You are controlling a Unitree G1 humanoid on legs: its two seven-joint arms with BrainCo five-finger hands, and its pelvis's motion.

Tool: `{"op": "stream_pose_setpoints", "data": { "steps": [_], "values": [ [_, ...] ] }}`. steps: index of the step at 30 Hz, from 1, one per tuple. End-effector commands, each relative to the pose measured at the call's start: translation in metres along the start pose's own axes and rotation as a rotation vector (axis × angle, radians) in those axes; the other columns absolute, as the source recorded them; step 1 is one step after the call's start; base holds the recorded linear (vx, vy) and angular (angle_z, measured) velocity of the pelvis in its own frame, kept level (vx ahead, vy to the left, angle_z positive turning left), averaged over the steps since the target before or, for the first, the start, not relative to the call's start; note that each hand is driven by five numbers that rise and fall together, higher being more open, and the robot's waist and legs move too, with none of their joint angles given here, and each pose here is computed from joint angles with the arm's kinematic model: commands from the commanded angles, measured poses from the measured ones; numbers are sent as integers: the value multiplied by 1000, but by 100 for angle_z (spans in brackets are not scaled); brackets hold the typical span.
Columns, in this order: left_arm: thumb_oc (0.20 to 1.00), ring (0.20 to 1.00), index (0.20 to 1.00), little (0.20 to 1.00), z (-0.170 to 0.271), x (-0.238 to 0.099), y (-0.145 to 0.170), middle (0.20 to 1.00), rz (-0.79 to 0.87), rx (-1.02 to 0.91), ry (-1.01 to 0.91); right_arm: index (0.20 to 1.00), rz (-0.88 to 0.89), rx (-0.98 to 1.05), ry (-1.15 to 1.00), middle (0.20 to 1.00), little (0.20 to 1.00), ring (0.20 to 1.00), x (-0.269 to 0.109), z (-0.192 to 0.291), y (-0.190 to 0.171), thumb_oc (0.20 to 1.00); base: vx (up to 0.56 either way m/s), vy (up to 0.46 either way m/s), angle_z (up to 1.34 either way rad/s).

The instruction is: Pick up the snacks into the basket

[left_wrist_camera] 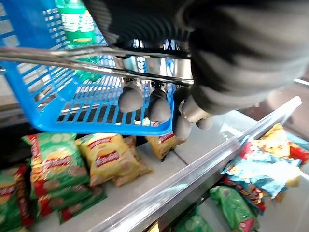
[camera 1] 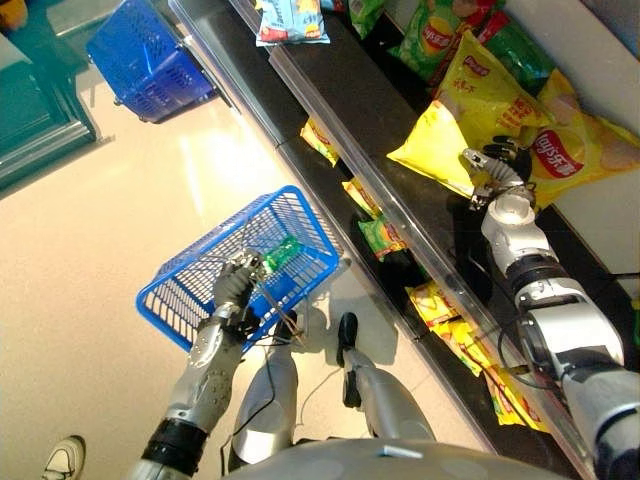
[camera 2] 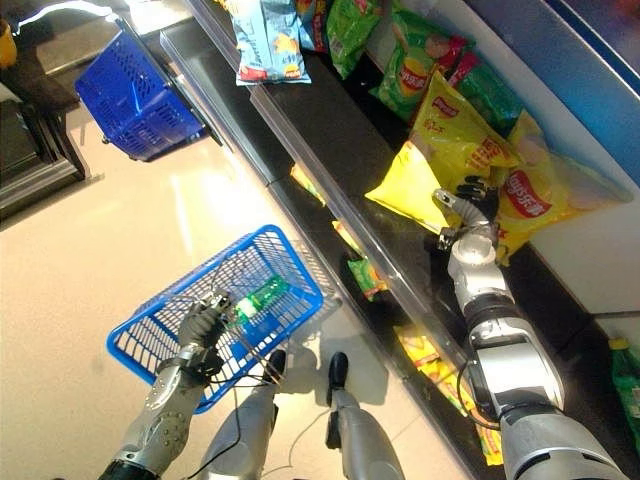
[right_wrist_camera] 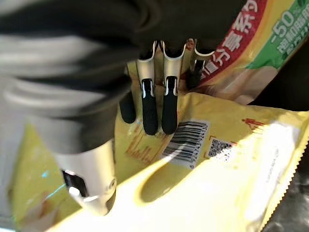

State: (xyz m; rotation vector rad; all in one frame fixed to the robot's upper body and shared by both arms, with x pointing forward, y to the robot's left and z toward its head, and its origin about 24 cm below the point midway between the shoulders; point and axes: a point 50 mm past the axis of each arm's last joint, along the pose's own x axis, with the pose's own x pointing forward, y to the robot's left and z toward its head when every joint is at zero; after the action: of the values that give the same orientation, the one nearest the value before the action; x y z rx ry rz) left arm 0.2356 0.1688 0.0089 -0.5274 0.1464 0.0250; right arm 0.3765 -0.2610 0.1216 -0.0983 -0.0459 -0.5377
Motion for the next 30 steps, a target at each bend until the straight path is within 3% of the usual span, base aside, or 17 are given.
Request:
{"op": "stream_pose_setpoints", "data": {
  "steps": [1, 10, 30],
  "values": [
    [200, 200, 200, 200, 75, 1, -40, 200, -204, 32, -379, 1000, -38, 2, -34, 1000, 1000, 1000, -6, -7, -13, 1000, 55, -20, 19],
    [200, 200, 200, 200, 82, 4, -33, 200, -182, 40, -408, 1000, -52, -47, 103, 1000, 1000, 1000, -37, -67, -37, 1000, 41, 12, -1],
    [200, 200, 200, 200, 77, 7, -26, 200, -160, 33, -390, 1000, -15, -37, 133, 1000, 1000, 1000, -58, -87, -44, 1000, 17, 11, -6]
  ]
}}
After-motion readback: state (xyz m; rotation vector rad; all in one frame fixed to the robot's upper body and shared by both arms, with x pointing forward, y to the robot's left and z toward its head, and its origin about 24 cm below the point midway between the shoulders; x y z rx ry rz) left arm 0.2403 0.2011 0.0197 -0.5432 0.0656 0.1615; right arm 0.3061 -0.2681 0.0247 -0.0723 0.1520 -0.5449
